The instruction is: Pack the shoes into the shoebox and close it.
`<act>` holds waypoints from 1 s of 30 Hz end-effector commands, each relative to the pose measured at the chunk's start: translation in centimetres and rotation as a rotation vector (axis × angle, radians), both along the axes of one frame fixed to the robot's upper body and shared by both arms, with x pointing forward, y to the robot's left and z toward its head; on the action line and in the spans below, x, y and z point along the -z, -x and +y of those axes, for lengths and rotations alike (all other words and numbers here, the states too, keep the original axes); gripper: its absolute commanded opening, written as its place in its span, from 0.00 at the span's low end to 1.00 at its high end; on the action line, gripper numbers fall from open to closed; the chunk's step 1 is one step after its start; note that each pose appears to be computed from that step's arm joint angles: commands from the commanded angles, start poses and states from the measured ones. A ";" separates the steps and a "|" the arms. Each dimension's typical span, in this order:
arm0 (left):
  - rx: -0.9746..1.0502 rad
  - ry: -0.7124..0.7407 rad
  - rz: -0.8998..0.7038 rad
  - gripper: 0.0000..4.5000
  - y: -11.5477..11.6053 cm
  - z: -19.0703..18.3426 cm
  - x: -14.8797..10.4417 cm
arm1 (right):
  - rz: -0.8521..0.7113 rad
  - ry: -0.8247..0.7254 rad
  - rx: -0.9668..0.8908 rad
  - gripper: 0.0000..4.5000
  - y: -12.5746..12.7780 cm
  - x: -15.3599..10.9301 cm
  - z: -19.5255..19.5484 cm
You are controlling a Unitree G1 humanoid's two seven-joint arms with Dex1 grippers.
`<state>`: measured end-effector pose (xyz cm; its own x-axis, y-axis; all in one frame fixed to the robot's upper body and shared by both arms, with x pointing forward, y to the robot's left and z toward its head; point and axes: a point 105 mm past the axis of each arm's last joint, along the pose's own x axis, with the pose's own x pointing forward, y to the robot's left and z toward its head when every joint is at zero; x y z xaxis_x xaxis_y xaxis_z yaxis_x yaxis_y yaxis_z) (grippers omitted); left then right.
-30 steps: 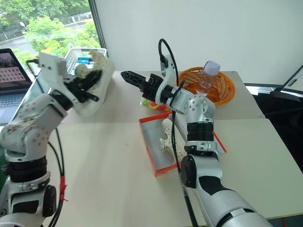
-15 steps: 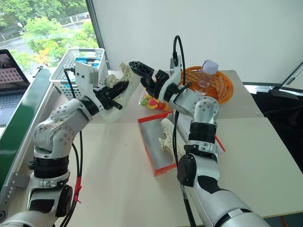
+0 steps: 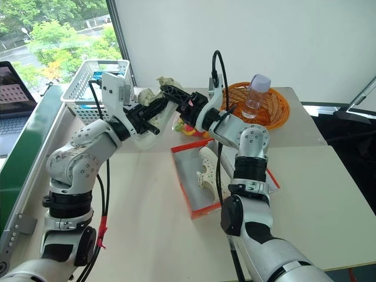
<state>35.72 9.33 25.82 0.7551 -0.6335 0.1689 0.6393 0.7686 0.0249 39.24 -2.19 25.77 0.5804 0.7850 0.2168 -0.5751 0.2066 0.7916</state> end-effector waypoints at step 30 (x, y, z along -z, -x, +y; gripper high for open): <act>0.072 -0.201 0.006 0.94 4.7 4.7 0.8 | -0.327 0.553 -0.386 0.16 3.2 -1.5 -7.8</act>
